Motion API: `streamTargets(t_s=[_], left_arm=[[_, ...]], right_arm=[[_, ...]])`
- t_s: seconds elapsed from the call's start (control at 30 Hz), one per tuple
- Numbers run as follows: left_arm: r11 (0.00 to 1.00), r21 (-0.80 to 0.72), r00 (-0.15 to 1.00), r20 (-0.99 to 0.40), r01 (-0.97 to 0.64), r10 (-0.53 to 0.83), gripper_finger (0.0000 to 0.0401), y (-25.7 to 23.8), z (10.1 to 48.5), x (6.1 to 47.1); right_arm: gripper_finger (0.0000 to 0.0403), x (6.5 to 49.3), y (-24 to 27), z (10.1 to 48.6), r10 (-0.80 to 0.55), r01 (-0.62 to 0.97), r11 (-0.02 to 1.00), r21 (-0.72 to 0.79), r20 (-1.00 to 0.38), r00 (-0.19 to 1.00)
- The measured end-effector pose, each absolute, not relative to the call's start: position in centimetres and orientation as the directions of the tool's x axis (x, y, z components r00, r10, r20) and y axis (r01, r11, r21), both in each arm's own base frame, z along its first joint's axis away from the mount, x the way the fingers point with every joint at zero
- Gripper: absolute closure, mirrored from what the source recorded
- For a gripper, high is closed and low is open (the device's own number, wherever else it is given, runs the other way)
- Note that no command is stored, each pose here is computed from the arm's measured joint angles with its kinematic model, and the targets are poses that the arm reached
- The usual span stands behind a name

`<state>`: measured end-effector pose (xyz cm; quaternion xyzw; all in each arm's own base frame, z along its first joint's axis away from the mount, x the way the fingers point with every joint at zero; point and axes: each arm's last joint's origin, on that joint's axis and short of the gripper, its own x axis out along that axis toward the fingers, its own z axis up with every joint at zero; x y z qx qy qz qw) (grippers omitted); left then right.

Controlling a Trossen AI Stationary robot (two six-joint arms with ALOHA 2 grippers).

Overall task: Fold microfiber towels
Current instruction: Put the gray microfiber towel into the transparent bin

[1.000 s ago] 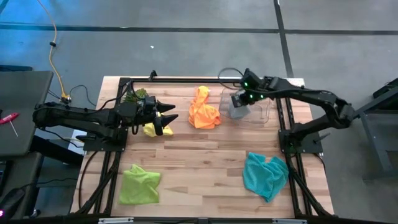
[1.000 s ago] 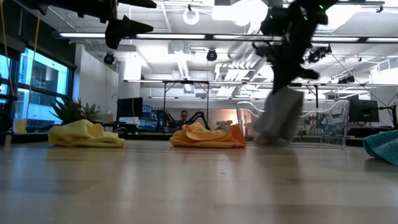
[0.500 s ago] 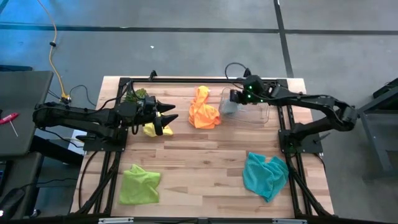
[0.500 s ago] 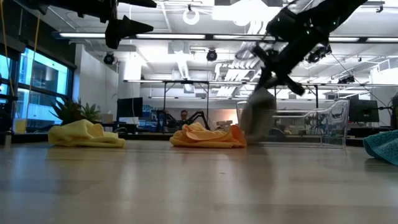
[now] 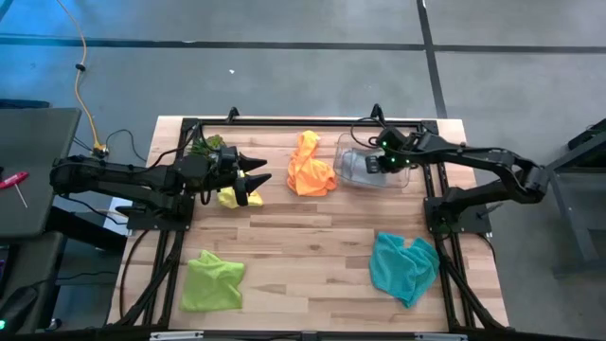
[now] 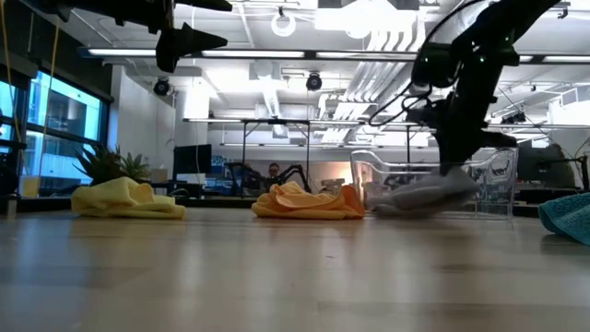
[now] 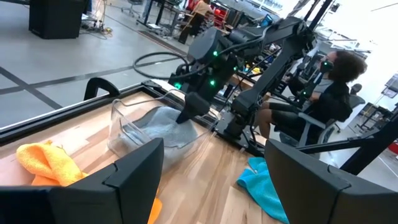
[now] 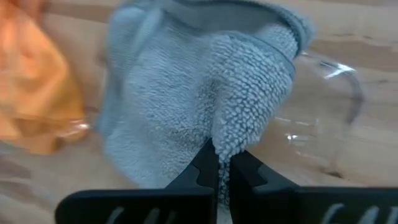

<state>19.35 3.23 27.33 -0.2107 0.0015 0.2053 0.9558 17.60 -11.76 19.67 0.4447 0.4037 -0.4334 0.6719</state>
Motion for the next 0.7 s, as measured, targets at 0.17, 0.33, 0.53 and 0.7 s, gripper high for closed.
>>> streamTargets(t_s=[0.17, 0.33, 0.53, 0.7], left_arm=[[0.826, -0.402, 0.915, -0.089, -0.394, 0.393, 0.013, 3.2, 27.3, 19.3], [0.826, -0.403, 0.915, -0.09, -0.394, 0.393, 0.013, 3.2, 27.3, 19.4], [0.827, -0.403, 0.917, -0.09, -0.391, 0.389, 0.013, 3.2, 27.3, 19.4], [0.828, -0.403, 0.917, -0.09, -0.39, 0.388, 0.013, 3.2, 27.3, 19.4]], right_arm=[[0.0403, 17.2, -12.2, 18.4, -0.246, 0.967, 0.185, 0.173, -0.945, 0.216], [0.0403, 17.3, -12.5, 18.0, -0.266, 0.98, 0.12, 0.159, -0.946, 0.187], [0.0401, 17.4, -12.5, 18.0, -0.262, 0.979, 0.089, 0.184, -0.944, 0.201], [0.0348, 17.4, -12.5, 18.1, -0.259, 0.977, 0.115, 0.18, -0.944, 0.204]])
